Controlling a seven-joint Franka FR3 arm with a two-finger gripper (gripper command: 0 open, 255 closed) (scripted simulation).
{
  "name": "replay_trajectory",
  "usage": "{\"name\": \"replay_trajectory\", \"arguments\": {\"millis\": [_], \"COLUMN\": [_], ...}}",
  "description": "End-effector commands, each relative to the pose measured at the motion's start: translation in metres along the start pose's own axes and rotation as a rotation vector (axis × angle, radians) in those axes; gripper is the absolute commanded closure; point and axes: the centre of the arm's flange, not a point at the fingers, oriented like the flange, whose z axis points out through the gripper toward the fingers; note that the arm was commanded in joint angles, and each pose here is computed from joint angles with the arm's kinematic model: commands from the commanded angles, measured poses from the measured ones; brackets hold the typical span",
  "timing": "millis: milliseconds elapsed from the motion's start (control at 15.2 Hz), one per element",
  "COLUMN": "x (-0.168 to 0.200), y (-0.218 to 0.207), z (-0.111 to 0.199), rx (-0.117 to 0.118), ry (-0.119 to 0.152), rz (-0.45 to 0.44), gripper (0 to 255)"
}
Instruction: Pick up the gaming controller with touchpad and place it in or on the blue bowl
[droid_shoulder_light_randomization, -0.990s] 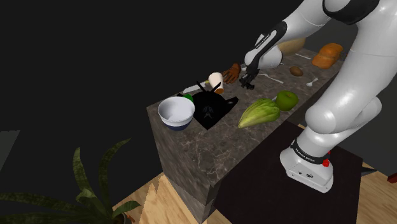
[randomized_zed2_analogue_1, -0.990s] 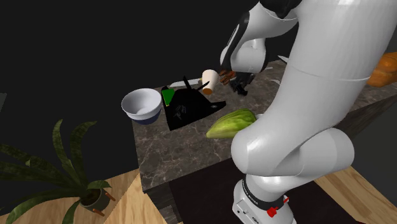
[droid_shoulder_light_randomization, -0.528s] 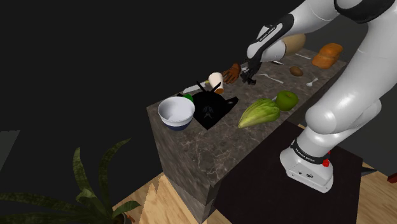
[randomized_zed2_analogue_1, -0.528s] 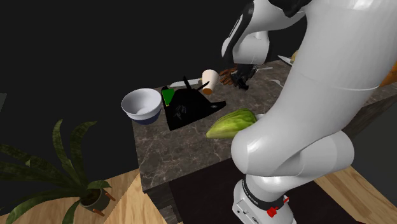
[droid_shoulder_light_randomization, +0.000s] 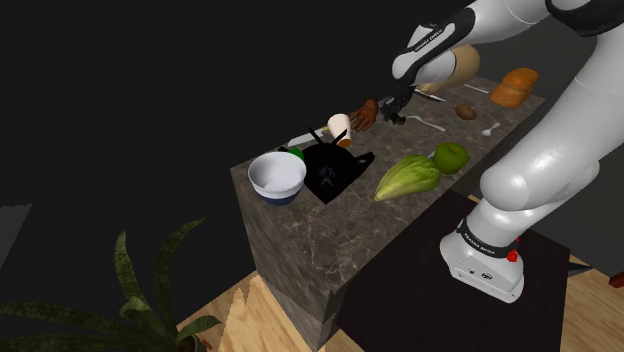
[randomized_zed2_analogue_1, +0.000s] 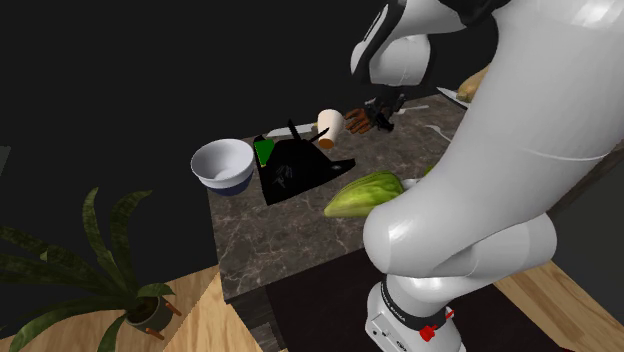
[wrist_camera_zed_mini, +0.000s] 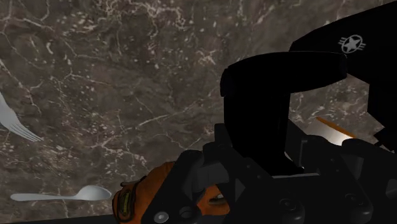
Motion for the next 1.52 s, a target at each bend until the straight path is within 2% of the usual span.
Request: {"name": "replay_trajectory", "arguments": {"millis": [0, 396, 1452], "x": [0.002, 0.007, 0.022], "y": [0.0, 0.002, -0.209], "z": [-0.011, -0.039, -0.043], "rx": [0.0, 0.0, 0.0], "ry": [0.0, 0.0, 0.0], "rz": [0.0, 0.0, 0.0], "gripper": [255, 255, 255]}}
